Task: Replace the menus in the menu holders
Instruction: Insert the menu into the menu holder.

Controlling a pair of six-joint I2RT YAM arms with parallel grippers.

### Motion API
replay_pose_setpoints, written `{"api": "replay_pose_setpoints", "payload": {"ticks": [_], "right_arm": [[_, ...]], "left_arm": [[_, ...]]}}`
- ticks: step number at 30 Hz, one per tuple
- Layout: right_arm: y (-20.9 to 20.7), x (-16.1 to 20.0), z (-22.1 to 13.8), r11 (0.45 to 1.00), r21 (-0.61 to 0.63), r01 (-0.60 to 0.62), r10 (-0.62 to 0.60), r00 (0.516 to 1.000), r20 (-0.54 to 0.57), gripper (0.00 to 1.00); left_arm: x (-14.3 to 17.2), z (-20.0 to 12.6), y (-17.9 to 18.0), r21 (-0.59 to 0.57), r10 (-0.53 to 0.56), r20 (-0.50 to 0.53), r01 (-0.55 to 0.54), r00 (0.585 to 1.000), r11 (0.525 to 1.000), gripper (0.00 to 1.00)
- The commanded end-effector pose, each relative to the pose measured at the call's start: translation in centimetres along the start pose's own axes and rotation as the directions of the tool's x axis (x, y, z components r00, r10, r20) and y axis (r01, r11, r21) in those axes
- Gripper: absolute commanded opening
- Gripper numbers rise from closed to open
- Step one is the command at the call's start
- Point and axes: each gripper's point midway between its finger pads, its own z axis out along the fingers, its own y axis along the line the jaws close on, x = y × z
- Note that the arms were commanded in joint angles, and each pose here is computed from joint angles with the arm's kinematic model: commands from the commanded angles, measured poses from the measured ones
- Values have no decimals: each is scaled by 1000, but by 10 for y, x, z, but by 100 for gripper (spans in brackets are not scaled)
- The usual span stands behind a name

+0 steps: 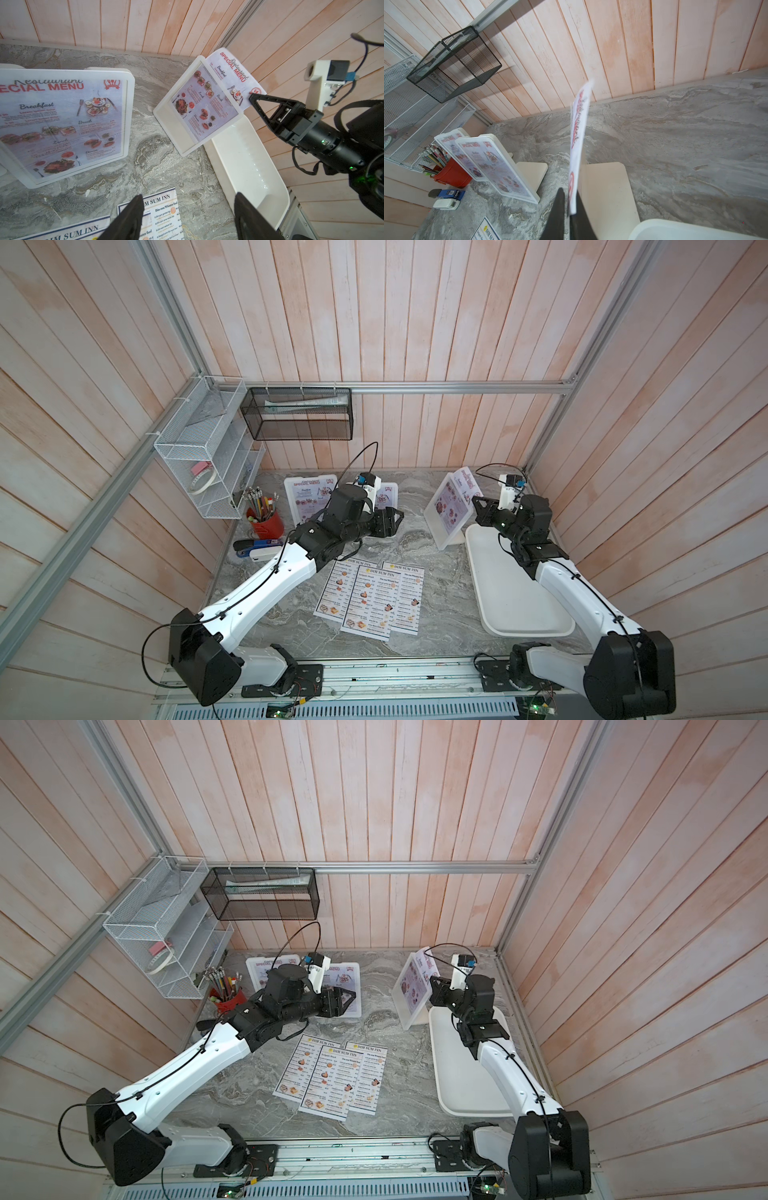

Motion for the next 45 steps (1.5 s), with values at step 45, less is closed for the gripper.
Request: {"api": "replay_pose_setpoints", "payload": {"ticks": [45], "right_arm": [[-24, -51, 63, 946, 311, -95, 169, 960, -221, 13]], "left_arm": [[13, -6, 24, -92, 26, 4, -26, 1000, 995, 71]]}}
